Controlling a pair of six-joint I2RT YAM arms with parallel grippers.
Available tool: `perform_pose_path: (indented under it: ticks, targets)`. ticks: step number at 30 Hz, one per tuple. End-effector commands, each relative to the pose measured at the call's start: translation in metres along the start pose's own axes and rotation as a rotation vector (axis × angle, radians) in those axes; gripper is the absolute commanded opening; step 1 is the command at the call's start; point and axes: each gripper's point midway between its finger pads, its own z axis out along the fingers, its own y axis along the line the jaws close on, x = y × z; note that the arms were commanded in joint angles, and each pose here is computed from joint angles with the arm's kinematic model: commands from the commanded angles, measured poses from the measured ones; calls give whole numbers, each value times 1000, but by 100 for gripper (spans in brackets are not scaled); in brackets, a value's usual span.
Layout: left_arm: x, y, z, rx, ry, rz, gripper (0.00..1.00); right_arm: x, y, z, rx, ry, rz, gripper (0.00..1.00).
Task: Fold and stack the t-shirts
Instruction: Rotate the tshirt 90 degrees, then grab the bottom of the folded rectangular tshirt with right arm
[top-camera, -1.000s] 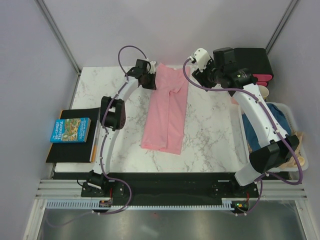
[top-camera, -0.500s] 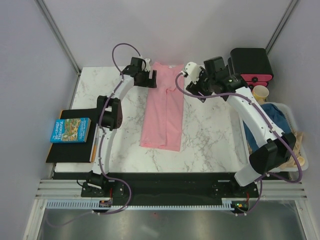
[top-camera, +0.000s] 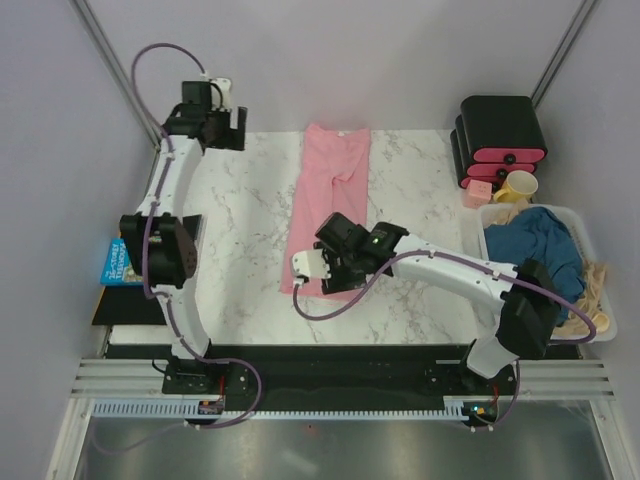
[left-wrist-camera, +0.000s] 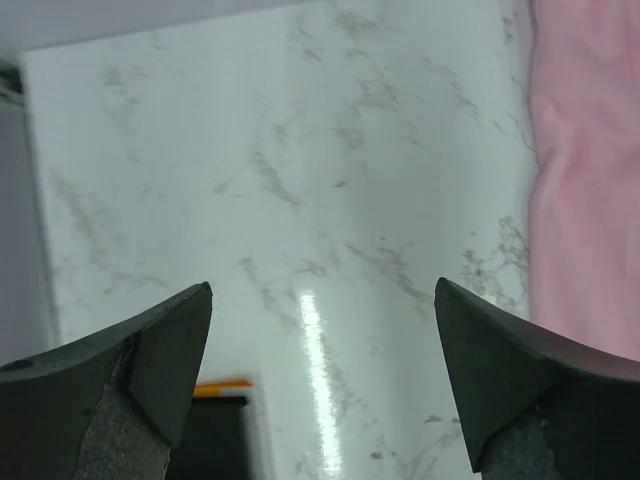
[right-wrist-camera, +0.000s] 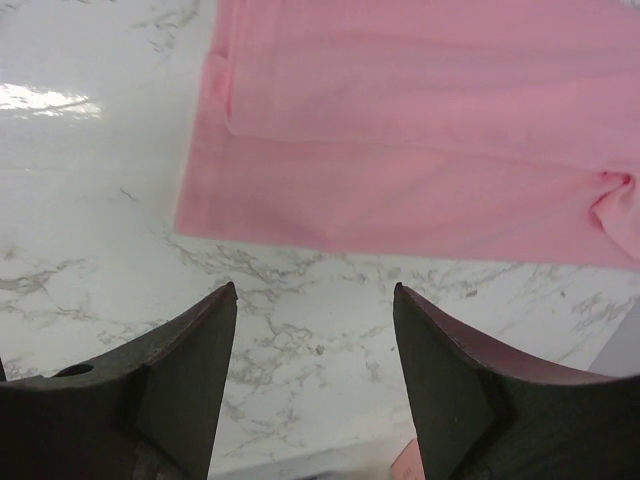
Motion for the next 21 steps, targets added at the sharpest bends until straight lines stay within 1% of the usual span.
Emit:
perform_pose_path:
  ticks: [1, 2, 3, 4, 5, 9, 14, 21]
  targets:
    - [-20, 49, -78, -125, -51, 80, 100, -24, 15, 19, 18, -13, -122, 72]
    - [-23, 55, -96, -140, -72, 84, 100, -29, 20, 27, 13, -15, -134, 72]
    - [-22, 55, -102, -142, -73, 90, 100, -35, 28, 31, 0, -21, -151, 72]
    - [-20, 69, -112, -170, -78, 78, 99, -38, 31, 35, -8, -21, -159, 72]
    - [-19, 71, -123, -179, -85, 84, 100, -38, 37, 44, -24, -9, -150, 71]
    - [-12, 76, -143, -200, -86, 85, 100, -46, 50, 66, -60, -23, -143, 71]
    - [-6, 81, -156, -220, -75, 88, 100, -47, 60, 90, -86, -17, -78, 71]
    - [-15, 86, -165, -242, -95, 107, 100, -42, 65, 110, -54, -28, -14, 70]
